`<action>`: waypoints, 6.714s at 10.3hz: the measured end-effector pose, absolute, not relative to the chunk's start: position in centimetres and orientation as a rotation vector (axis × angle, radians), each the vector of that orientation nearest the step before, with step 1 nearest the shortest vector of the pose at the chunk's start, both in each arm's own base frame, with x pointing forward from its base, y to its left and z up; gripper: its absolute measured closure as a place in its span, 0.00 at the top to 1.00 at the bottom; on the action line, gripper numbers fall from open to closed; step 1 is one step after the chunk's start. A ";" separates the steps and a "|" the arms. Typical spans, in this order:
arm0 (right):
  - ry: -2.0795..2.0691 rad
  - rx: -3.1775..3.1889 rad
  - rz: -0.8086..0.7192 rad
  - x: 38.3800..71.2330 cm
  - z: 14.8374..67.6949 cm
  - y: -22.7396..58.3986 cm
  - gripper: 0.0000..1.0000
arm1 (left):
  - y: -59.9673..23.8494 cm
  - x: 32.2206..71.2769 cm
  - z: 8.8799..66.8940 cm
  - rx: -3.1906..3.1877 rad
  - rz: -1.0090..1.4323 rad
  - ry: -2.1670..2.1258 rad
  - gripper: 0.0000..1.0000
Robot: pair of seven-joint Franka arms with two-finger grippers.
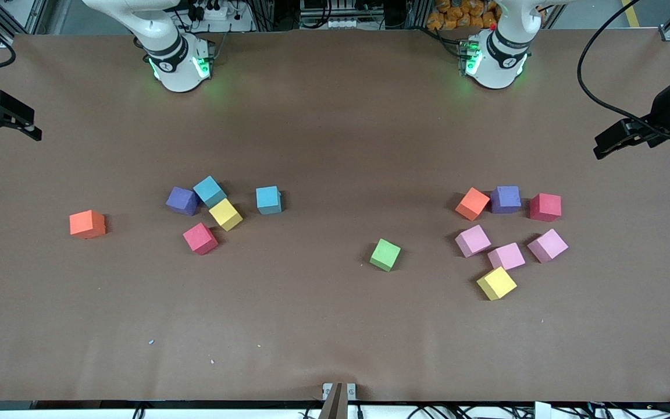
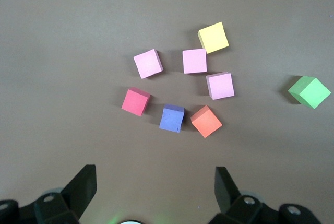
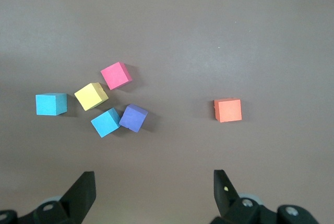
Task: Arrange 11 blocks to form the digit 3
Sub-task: 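Reach the left gripper toward the orange cube beside the purple cube, then grasp the orange cube with the left gripper while the right gripper reaches cyan, then lift the orange cube with the left gripper while the right gripper grasps cyan, then set the orange cube at table center while the right gripper carries cyan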
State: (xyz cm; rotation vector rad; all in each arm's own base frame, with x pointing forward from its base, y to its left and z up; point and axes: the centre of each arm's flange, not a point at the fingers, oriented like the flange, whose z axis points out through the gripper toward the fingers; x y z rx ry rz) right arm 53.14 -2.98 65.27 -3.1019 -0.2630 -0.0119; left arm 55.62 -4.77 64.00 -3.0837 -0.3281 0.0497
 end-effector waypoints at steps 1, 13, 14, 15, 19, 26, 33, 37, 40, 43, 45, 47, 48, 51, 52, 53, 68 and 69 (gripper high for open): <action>-0.263 -3.102 -0.012 53.1 65.3 -3.0 1.00 | -4.6 55.6 64.0 -3.083 0.050 -0.332 1.00; -0.284 -3.096 0.097 55.5 60.8 -2.1 1.00 | -12.0 55.6 44.2 -3.095 0.222 0.210 1.00; -0.295 -3.096 0.125 56.8 58.6 -1.6 1.00 | -12.9 54.9 41.7 -3.092 0.219 0.308 1.00; -0.299 -3.095 0.155 58.2 56.1 -1.3 1.00 | -13.0 54.2 39.2 -3.086 0.215 0.417 1.00; -0.402 -3.096 0.165 62.1 49.1 3.1 1.00 | -14.2 52.9 31.4 -3.065 0.221 0.669 1.00; -0.484 -3.070 0.299 63.4 36.3 7.3 1.00 | -15.0 51.7 23.5 -3.000 0.238 0.807 1.00; -0.920 -2.972 0.276 58.9 28.2 14.5 1.00 | -15.7 51.5 19.8 -2.995 0.208 0.834 0.77; -1.091 -2.912 0.260 55.6 27.3 16.8 1.00 | -24.1 48.4 20.3 -3.043 0.195 0.466 0.56; -1.235 -2.858 0.199 53.4 24.8 16.2 1.00 | -33.8 44.9 22.6 -3.124 0.163 0.271 0.56; -1.302 -2.821 0.232 51.9 23.8 17.5 1.00 | -42.9 40.3 22.8 -3.185 0.206 0.144 0.56; -1.337 -2.804 0.248 51.1 23.4 18.7 1.00 | -48.3 37.0 21.3 -3.195 0.260 0.057 0.56; -1.346 -2.799 0.255 50.3 22.5 18.6 1.00 | -50.2 35.7 20.4 -3.193 0.289 0.014 0.56; -1.359 -2.793 0.252 50.0 22.2 18.5 1.00 | -50.3 35.5 20.2 -3.190 0.295 0.006 0.56; -1.377 -2.782 0.254 49.8 21.8 17.9 1.00 | -50.7 34.6 19.8 -3.175 0.312 -0.023 0.56; -1.378 -2.783 0.255 49.4 21.3 17.6 1.00 | -50.9 34.1 19.6 -3.170 0.318 -0.013 0.56; -1.379 -2.783 0.252 48.9 20.8 17.3 1.00 | -51.1 33.7 19.4 -3.166 0.324 -0.004 0.56; -1.605 -2.635 0.233 46.9 24.6 17.4 0.55 | -41.5 47.0 30.7 -3.102 0.169 -0.346 1.00; -1.691 -2.584 0.212 46.7 25.2 18.7 0.55 | -37.8 49.7 30.8 -3.068 0.189 -0.448 1.00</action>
